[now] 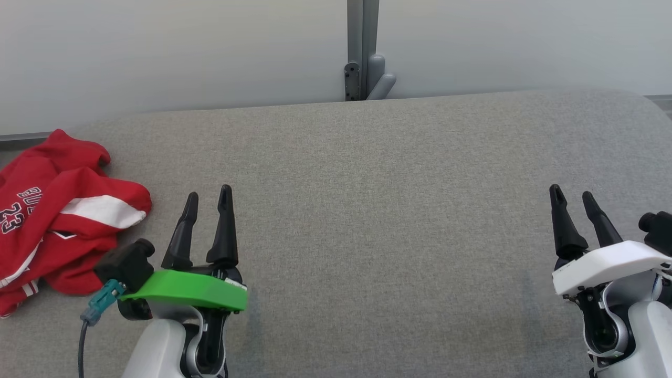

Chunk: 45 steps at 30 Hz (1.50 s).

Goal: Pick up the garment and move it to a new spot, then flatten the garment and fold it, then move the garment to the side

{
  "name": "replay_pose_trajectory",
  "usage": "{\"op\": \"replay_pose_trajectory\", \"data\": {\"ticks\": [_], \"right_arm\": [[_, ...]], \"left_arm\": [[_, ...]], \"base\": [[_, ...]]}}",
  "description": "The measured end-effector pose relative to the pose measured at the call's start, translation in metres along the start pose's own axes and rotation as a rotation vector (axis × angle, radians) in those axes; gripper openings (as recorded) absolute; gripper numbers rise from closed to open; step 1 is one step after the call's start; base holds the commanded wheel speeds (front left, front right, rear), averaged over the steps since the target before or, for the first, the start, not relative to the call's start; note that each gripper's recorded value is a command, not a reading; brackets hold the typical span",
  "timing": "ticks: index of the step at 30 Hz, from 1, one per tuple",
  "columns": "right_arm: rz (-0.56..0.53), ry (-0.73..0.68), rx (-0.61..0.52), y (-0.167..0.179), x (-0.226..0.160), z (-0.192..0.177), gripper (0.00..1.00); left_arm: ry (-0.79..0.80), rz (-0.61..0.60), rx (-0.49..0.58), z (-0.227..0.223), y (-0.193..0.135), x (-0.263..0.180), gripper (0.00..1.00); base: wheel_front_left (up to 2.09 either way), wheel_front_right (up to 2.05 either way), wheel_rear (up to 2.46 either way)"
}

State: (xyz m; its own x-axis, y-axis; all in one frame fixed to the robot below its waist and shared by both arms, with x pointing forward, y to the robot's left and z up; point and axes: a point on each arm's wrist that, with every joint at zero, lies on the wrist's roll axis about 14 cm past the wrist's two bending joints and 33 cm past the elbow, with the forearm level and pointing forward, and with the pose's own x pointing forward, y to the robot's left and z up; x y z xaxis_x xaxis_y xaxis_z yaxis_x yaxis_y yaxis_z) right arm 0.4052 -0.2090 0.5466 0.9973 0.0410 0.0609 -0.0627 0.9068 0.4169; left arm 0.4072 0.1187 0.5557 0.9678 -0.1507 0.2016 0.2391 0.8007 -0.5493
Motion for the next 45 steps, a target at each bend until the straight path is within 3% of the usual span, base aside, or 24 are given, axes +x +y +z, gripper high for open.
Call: {"op": "replay_pose_trajectory", "data": {"ticks": [16, 45], "right_arm": [[0.052, -0.015, -0.190, 0.018, -0.007, -0.009, 1.00], [0.094, -0.038, -0.360, 0.031, -0.021, -0.025, 1.00]], "left_arm": [[0.066, 0.008, 0.197, -0.013, 0.011, -0.009, 1.00], [0.151, 0.049, 0.403, -0.025, 0.029, -0.021, 1.00]], "base": [[0.00, 0.00, 0.00], [0.00, 0.00, 0.00]]}}
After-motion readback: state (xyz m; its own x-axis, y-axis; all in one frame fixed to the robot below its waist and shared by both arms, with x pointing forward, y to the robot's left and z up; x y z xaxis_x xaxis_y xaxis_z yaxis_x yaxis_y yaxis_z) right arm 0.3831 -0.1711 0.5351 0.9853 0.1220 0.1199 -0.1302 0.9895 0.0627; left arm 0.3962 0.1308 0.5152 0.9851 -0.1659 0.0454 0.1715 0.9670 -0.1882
